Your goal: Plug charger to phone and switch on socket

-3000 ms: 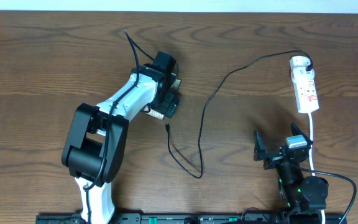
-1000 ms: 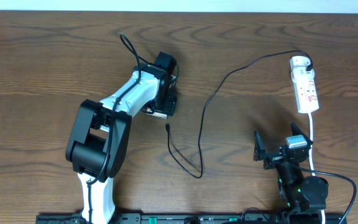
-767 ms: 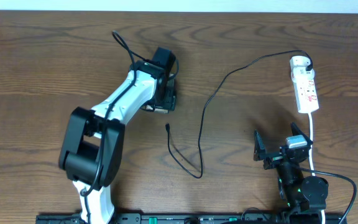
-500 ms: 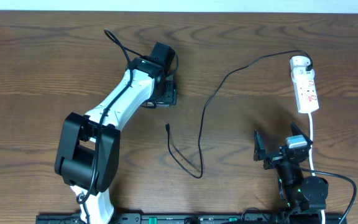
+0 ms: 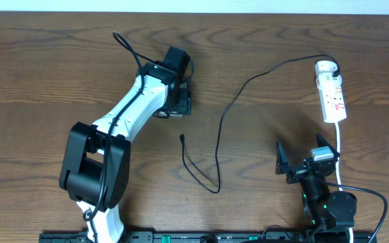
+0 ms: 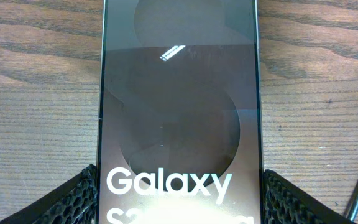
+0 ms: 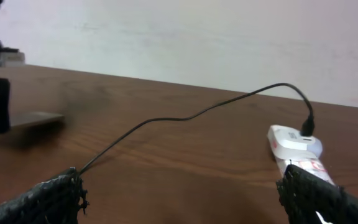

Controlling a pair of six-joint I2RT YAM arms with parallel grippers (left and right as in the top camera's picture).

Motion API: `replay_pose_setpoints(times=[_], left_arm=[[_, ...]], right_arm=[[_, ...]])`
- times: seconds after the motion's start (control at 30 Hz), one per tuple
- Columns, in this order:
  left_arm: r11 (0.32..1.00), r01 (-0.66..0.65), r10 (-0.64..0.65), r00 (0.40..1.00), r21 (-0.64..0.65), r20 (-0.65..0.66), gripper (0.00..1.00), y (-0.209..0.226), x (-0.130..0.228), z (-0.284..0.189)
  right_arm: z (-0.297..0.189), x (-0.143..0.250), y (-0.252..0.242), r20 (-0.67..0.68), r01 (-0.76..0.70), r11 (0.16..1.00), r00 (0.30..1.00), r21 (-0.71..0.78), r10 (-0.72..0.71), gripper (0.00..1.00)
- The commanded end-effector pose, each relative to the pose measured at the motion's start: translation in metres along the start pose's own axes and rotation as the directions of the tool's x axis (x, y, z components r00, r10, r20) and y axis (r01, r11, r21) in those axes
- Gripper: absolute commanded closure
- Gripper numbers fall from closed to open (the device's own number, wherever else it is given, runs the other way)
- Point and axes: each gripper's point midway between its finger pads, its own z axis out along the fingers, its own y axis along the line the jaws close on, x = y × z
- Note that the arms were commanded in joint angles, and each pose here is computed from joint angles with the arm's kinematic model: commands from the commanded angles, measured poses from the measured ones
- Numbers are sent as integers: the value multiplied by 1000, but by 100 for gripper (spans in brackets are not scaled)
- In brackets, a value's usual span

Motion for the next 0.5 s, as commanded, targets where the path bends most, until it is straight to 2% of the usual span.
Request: replay_pose_setpoints(times=[0.0, 0.27, 0.4, 0.47], left_arm=[[1000, 19, -19, 999, -5, 26, 56, 0, -7, -7], [1000, 19, -18, 1000, -7, 23, 55, 1, -7, -5], [1000, 20, -20, 1000, -14, 5, 55, 3, 0, 1], [999, 28, -29, 999, -19, -18, 55, 5, 8, 6]], right_arm=[[-1, 4, -17, -18, 41, 995, 999, 94, -39, 1], [-1, 4, -15, -20, 37, 996, 999, 85, -35, 1], [-1, 4, -14, -1, -177, 981, 984, 79, 177, 1], [0, 4, -8, 7, -479, 877, 878, 48, 479, 1]])
